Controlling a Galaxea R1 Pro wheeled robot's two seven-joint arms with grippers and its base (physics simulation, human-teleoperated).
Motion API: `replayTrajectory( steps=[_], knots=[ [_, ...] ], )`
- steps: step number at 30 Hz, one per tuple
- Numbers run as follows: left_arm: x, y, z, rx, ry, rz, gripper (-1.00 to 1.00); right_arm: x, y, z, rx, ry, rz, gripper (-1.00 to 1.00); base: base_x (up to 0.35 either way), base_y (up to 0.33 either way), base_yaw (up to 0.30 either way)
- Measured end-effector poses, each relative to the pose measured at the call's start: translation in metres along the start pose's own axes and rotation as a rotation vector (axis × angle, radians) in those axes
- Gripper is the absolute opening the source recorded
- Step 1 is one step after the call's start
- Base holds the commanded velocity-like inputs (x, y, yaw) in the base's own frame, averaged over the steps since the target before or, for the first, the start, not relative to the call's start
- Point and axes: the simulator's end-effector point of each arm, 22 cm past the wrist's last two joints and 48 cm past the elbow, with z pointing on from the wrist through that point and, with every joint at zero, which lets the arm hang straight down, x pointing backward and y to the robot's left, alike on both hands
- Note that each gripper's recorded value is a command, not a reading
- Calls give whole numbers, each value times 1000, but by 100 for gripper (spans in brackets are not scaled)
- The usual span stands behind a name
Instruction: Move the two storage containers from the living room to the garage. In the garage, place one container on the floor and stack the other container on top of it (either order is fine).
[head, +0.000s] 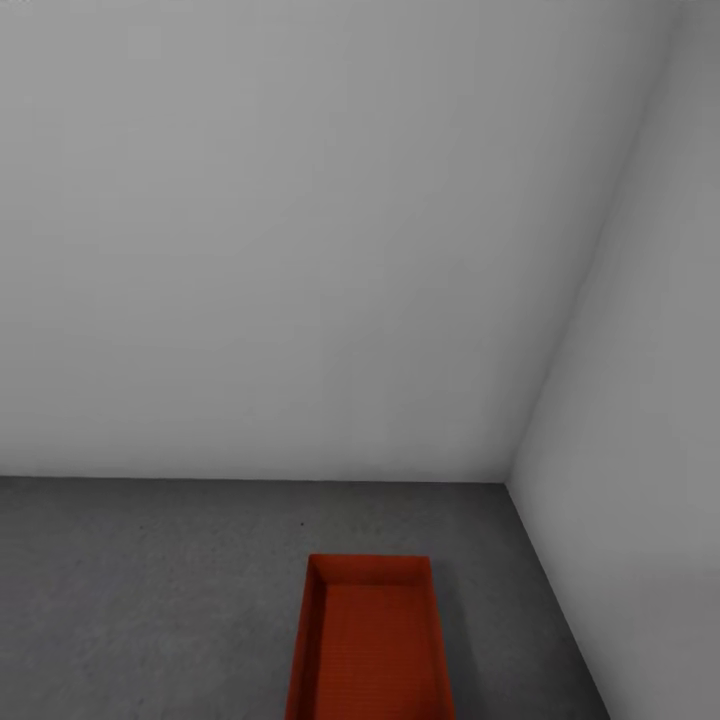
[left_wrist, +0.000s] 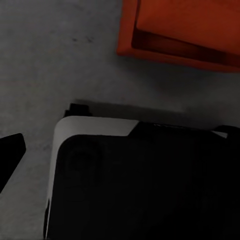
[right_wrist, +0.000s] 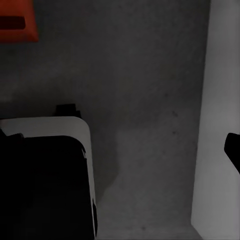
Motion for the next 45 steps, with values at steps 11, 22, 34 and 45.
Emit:
replayTrajectory(
  steps=[11,22,34,45],
  knots=[
    [5,8,-4,-11,-31,9,100,0,1,-3,-1,-2,3,100,0,0,0],
    [5,6,-3,-8,-34,23,100,0,-1,-3,0,-5,-2,100,0,0,0],
    [6,2,-3,-3,-34,20,100,0,-3,-2,3,-5,-1,100,0,0,0],
    [6,3,-3,-3,-34,21,100,0,-1,-3,0,-5,-1,100,0,0,0]
  ],
)
